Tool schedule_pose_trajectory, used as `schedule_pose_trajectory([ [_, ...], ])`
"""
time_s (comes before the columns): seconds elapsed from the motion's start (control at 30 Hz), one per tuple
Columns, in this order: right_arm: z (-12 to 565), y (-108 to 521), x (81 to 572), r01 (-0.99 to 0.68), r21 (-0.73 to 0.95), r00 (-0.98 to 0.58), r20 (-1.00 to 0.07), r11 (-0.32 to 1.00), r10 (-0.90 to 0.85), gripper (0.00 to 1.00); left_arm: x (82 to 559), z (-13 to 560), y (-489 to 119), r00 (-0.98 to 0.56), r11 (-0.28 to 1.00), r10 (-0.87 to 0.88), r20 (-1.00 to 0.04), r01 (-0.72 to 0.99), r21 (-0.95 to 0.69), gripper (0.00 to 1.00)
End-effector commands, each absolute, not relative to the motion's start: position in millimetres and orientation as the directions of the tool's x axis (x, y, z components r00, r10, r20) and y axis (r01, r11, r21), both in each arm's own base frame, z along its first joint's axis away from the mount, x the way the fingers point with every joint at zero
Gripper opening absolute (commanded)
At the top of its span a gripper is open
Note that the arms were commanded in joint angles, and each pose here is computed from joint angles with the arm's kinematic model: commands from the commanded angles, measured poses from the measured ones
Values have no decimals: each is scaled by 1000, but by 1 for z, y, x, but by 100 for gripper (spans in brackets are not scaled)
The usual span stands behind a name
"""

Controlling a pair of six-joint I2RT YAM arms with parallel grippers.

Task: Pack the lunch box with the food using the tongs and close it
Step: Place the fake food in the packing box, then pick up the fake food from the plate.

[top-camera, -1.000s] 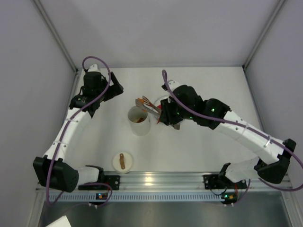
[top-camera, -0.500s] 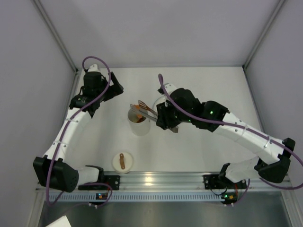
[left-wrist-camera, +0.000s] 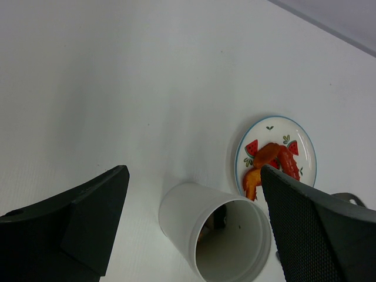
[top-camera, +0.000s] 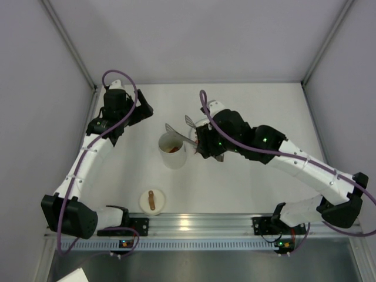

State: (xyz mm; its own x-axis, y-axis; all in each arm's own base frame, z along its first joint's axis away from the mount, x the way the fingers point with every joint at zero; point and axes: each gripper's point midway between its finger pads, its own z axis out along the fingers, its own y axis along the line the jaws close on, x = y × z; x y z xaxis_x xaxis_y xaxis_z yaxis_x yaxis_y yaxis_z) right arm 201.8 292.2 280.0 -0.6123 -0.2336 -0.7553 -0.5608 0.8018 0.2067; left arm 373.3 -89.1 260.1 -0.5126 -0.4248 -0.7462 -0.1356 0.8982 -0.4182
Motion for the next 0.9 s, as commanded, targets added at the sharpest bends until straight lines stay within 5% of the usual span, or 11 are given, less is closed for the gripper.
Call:
schedule_pose_trajectory([
  [0.0, 319, 258, 216, -474, 164, -552, -821, 865, -146, 54, 374, 266, -93, -504, 893, -431, -748, -121, -433, 99],
  [0.27, 273, 187, 254, -221, 102, -629, -775, 970, -62, 53, 374, 265, -93, -507, 892, -432, -746, -119, -435, 99],
  [0.87, 162, 199, 283, -181, 43, -761, -639, 982, -113, 47, 373, 265, -92, -505, 895, -428, -750, -120, -430, 99],
])
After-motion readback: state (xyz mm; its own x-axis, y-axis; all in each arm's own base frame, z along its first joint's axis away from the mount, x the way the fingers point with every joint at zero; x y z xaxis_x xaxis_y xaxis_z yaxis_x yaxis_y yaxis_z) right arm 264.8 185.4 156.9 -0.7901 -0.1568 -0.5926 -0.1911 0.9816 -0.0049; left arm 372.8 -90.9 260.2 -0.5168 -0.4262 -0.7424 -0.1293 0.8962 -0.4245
